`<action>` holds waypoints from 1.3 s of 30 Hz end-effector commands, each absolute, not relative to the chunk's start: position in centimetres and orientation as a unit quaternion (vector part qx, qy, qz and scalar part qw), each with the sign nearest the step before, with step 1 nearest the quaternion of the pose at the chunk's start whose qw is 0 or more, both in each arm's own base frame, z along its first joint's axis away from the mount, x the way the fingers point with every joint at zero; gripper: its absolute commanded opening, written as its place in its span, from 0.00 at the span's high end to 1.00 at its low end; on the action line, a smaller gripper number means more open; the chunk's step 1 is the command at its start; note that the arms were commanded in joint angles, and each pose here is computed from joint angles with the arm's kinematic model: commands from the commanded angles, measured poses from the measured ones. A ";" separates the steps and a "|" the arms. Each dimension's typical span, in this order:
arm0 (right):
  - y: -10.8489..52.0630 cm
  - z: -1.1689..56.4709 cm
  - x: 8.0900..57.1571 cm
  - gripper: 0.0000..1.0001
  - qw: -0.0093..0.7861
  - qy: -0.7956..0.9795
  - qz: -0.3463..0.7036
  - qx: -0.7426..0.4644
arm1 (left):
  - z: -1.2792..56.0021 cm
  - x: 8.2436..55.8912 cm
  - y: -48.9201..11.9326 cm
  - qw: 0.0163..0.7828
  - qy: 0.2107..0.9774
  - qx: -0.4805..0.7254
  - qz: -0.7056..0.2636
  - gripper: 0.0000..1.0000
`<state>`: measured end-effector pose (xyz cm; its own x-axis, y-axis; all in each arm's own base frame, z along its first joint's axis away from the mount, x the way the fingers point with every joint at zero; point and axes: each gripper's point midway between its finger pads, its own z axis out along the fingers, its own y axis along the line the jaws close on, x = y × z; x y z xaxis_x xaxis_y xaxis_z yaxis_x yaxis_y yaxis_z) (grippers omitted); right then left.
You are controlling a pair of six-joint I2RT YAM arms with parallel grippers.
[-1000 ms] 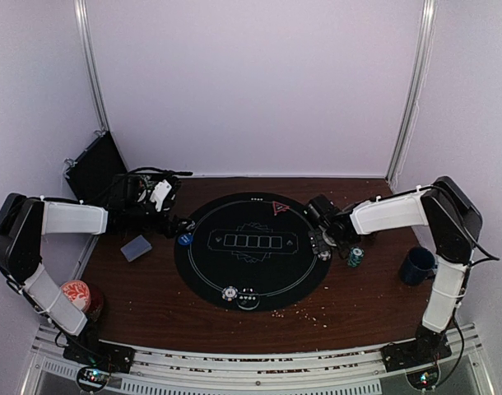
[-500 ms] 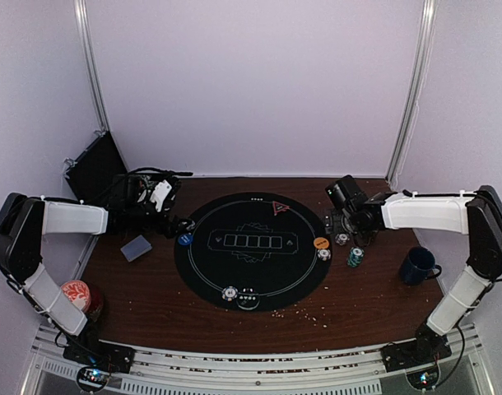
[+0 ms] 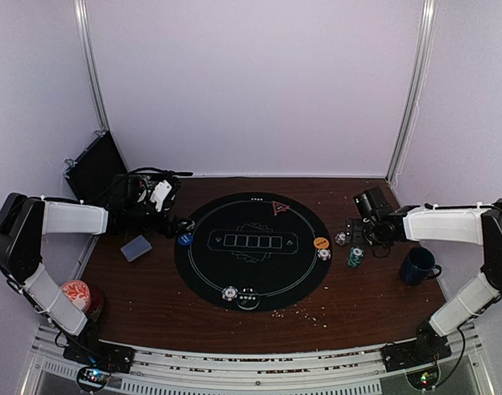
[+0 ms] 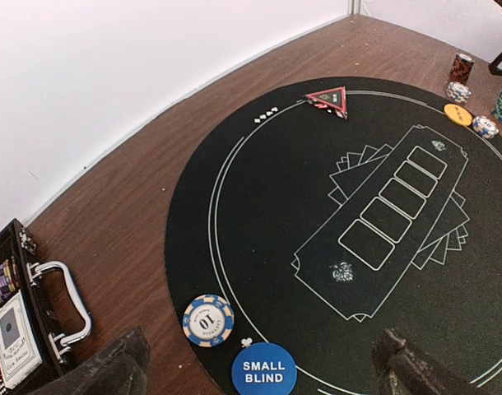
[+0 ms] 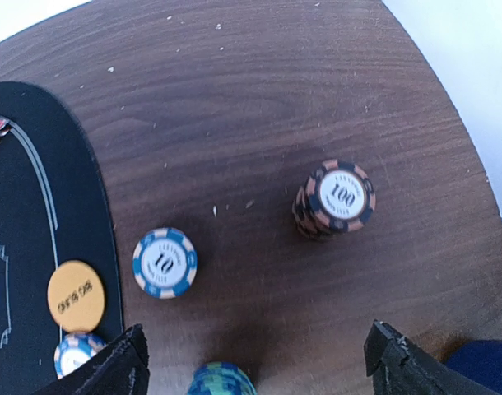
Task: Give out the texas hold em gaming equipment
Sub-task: Pick up the pile of poker chips from the pile of poker chips.
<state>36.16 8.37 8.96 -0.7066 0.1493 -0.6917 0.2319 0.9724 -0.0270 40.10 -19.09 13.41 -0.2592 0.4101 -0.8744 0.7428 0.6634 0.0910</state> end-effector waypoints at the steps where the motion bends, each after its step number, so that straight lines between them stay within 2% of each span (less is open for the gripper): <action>1: 9.6 9.3 34.5 0.08 0.378 0.921 -0.002 0.096 | 13.9 40.8 -19.1 0.496 0.766 0.370 -0.174 0.02; 10: 11.6 6.7 33.1 0.13 0.358 0.932 -0.016 0.049 | 13.9 40.9 -19.0 0.497 0.766 0.370 -0.170 0.02; 20: 10.5 6.3 32.9 0.20 0.365 0.927 -0.065 0.063 | 14.0 40.8 -19.1 0.498 0.765 0.370 -0.172 0.02; 28: 10.8 6.2 32.8 0.31 0.364 0.928 -0.056 0.061 | 13.9 40.8 -19.1 0.496 0.766 0.370 -0.172 0.02; 39: 10.8 5.7 32.6 0.34 0.359 0.930 -0.055 0.061 | 14.0 40.8 -19.1 0.498 0.765 0.370 -0.172 0.02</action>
